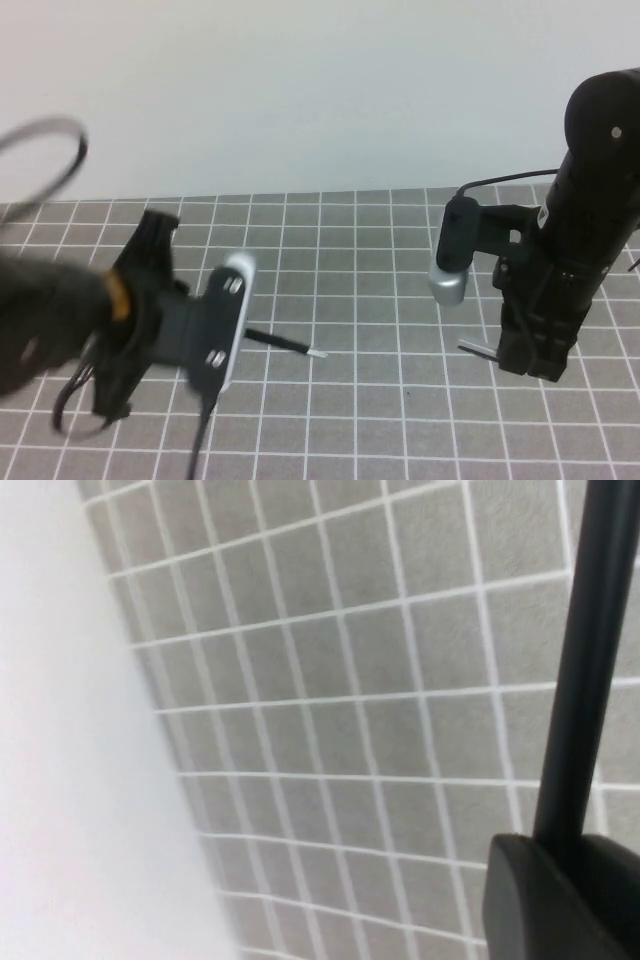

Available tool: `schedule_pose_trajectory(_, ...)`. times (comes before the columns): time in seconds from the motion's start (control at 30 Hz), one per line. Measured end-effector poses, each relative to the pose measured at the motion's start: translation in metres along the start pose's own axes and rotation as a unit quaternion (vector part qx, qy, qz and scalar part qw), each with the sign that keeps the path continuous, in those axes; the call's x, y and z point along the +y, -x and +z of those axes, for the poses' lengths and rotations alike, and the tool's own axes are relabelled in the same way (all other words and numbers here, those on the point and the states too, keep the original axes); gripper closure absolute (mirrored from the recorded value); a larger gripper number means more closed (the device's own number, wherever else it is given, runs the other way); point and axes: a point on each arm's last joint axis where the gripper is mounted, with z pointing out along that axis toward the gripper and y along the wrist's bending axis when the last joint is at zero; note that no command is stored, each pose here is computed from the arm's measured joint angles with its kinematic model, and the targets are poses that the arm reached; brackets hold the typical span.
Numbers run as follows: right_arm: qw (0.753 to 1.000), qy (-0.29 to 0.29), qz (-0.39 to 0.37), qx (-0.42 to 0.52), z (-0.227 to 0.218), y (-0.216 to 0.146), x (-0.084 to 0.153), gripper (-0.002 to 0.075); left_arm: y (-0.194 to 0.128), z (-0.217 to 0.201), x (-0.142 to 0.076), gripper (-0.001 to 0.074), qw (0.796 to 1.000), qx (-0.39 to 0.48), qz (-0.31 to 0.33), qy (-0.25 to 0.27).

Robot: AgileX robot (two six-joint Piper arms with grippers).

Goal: Cap the pen
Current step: 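Pick up the pen and its cap, cap the pen, and set it down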

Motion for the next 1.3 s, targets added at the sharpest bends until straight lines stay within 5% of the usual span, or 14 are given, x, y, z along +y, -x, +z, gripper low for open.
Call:
schedule_pose_trajectory(0.17, 0.999, -0.028, 0.032, 0.030, 0.000, -0.006, -0.005, 0.0730, -0.005, -0.006, -0.027, 0.0689, 0.996, -0.030, 0.026, 0.081)
schedule_pose_trajectory(0.37, 0.997, 0.033, 0.062, -0.033, 0.000, 0.009, 0.008, 0.0730, -0.003, -0.014, -0.039, 0.0690, 0.984, -0.073, 0.023, 0.163)
schedule_pose_trajectory(0.53, 0.996, 0.056, 0.075, -0.009, 0.016, 0.003, 0.017, 0.0730, -0.002, -0.015, -0.038, 0.0690, 0.981, -0.078, 0.028, 0.176)
schedule_pose_trajectory(0.87, 0.993, 0.103, 0.049, 0.024, 0.040, -0.017, 0.035, 0.0730, 0.005, -0.019, -0.033, 0.0690, 0.949, -0.123, 0.066, 0.283)
schedule_pose_trajectory(1.3, 0.993, 0.078, 0.032, -0.081, -0.009, -0.003, 0.044, 0.0730, 0.002, -0.009, -0.057, 0.0690, 0.956, -0.126, 0.067, 0.257)
